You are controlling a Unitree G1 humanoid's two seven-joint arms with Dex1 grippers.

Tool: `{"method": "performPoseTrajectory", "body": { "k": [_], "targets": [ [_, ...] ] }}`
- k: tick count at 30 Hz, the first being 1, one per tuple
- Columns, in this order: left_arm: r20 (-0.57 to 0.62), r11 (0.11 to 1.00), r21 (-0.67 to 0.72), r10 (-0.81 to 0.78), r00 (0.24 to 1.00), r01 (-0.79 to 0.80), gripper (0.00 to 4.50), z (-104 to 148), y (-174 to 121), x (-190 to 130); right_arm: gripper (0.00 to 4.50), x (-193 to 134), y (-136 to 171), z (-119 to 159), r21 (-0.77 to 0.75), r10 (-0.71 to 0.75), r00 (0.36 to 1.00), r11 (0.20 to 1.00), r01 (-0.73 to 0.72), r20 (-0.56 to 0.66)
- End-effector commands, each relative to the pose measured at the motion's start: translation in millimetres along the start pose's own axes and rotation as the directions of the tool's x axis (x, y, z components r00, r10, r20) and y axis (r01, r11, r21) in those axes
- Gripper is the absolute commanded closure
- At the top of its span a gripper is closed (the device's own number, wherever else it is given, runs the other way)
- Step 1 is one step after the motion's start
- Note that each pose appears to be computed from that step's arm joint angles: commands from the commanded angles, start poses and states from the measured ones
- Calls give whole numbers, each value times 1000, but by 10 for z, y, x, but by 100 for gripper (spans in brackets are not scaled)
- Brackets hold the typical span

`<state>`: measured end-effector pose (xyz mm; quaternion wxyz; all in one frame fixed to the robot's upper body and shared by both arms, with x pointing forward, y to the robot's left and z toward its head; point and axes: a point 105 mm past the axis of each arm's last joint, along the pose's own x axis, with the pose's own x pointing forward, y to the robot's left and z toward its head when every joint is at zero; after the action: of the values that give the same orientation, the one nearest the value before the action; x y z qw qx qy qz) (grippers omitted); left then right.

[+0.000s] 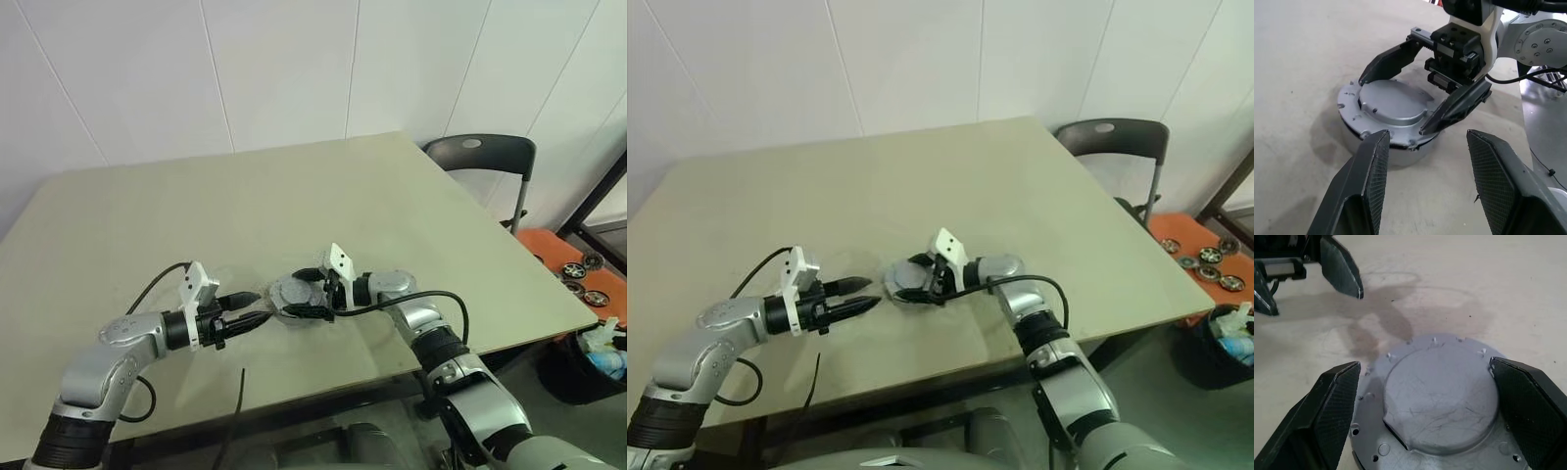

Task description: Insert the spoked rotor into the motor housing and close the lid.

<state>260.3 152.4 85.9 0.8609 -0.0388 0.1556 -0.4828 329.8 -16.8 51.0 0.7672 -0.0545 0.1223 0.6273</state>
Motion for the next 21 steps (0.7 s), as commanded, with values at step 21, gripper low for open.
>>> {"method": "performPoseTrajectory", "body": {
  "k": [21],
  "targets": [
    [-192,992,126,-3,981,28,182,-157,-74,-636,26,51,18,28,-101,79,996,991,-84,-52]
  ]
}}
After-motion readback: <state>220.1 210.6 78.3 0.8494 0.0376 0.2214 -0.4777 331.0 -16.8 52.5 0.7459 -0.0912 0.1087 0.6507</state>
